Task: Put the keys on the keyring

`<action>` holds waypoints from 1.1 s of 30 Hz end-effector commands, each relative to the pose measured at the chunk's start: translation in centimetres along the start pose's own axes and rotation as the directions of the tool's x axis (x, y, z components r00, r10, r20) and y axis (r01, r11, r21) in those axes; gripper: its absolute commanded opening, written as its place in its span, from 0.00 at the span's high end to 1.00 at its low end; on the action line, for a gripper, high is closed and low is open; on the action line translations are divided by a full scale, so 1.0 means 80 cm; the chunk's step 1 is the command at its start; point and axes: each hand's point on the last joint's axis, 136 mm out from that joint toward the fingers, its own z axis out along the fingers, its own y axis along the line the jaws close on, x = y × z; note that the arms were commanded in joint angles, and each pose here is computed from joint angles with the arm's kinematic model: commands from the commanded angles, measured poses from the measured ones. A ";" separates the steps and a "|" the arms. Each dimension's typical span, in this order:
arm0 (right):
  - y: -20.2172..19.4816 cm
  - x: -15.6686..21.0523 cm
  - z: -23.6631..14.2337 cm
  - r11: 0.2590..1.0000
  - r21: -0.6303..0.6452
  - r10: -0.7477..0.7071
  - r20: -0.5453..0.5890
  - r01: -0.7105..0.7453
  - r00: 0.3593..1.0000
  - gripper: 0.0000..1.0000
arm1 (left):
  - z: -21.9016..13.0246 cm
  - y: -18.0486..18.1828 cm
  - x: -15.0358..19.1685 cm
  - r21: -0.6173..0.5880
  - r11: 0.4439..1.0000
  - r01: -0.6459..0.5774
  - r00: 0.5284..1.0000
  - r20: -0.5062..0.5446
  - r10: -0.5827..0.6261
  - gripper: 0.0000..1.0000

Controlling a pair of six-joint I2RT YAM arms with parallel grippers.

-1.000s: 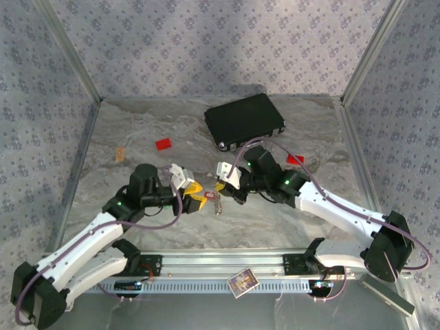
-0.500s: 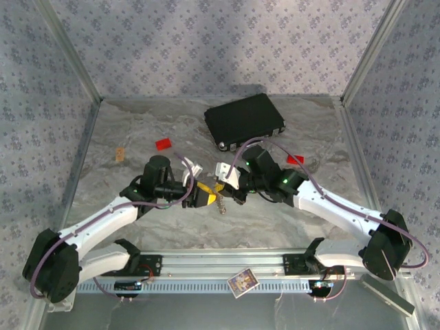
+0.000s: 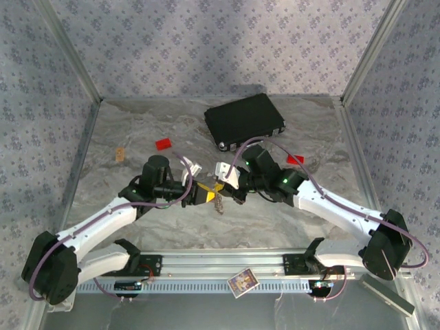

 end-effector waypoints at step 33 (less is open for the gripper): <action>0.002 -0.017 -0.005 0.991 -0.106 0.083 0.010 -0.082 0.996 1.00 | -0.031 -0.051 0.042 -0.189 0.479 -0.857 0.506 -0.144 0.850 0.57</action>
